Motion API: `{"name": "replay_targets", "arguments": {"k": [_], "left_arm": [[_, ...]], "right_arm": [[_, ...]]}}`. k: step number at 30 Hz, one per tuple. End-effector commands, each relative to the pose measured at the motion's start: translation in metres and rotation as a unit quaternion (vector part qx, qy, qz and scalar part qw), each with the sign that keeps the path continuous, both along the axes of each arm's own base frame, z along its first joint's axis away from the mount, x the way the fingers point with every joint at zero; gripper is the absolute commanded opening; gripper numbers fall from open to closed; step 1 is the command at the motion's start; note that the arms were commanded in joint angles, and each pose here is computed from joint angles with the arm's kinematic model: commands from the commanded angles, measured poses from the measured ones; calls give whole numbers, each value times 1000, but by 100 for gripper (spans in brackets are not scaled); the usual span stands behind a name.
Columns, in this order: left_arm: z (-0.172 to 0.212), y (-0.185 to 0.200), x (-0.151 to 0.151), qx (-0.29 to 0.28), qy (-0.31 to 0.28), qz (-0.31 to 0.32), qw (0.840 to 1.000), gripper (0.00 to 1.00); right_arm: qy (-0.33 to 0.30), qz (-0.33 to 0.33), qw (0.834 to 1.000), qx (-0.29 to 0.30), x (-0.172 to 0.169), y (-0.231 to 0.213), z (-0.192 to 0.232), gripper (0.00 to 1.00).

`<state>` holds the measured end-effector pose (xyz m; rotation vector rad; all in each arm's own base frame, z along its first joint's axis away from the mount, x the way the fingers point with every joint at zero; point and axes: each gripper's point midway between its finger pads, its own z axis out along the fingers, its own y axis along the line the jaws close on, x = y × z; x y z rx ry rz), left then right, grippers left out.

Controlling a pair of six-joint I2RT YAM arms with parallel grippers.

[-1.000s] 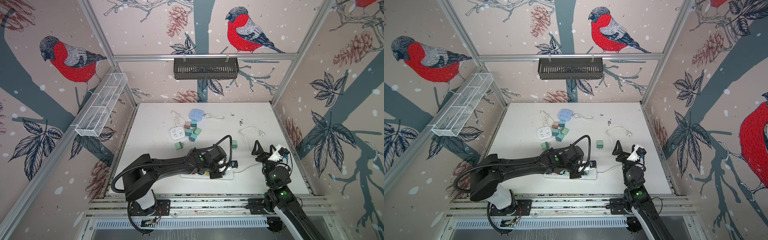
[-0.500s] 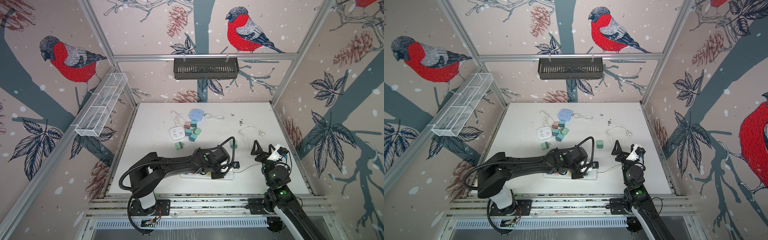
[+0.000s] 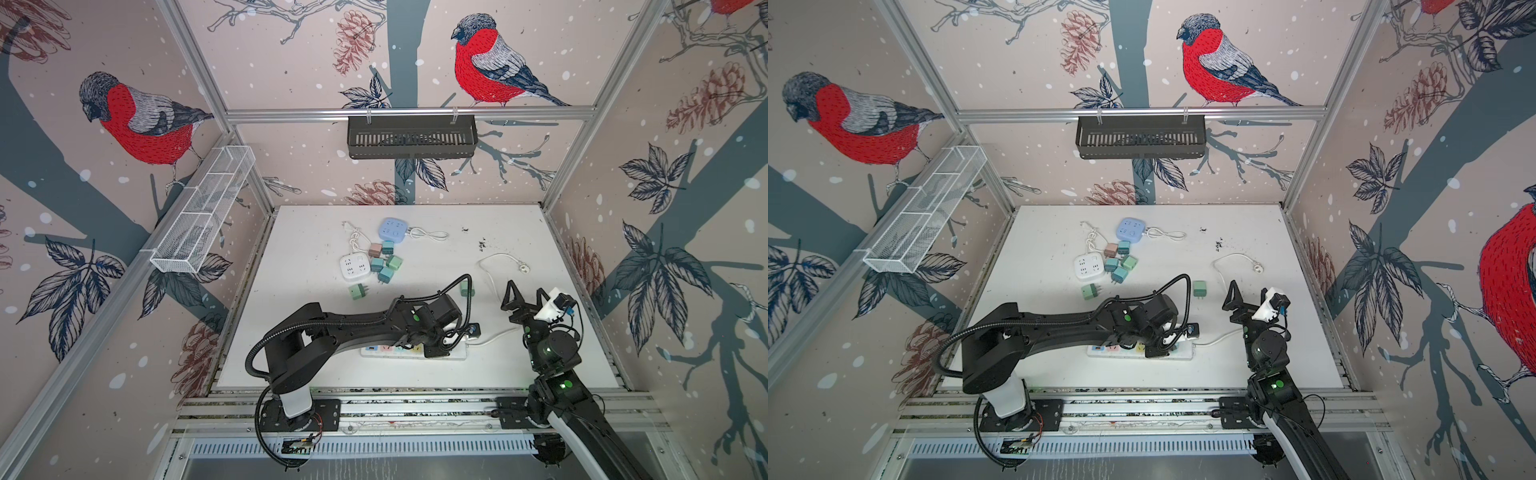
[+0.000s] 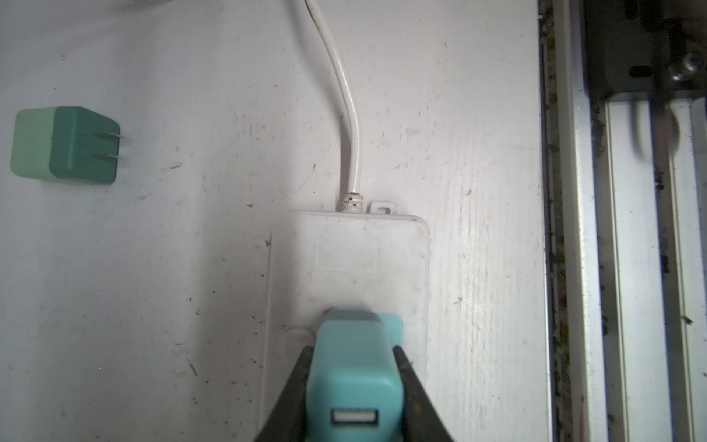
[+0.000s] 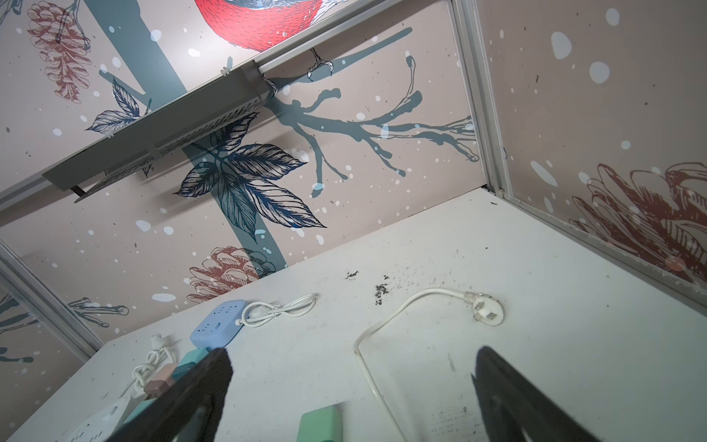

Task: Insert the plug
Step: 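Carry the teal adapter with the left gripper over the power strip's end socket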

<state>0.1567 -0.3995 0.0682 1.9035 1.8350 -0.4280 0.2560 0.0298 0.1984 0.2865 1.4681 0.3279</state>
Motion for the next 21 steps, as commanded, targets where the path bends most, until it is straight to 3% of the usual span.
{"name": "replay_targets", "arguments": {"k": [1,9,14,21], "left_arm": [[-11,7,-3,23,4,-9,1000,0],[-25,13,-2,31,31,-11,999,0],[-36,13,1,35,54,-11,998,0],[-47,7,6,55,77,-5,996,0]], "right_arm": [[10,4,1000,-1,0,1,-18,100],[6,-10,1000,4,0,-4,-15,100],[47,-40,994,92,0,-15,5,100],[40,94,976,194,-7,27,66,100]]}}
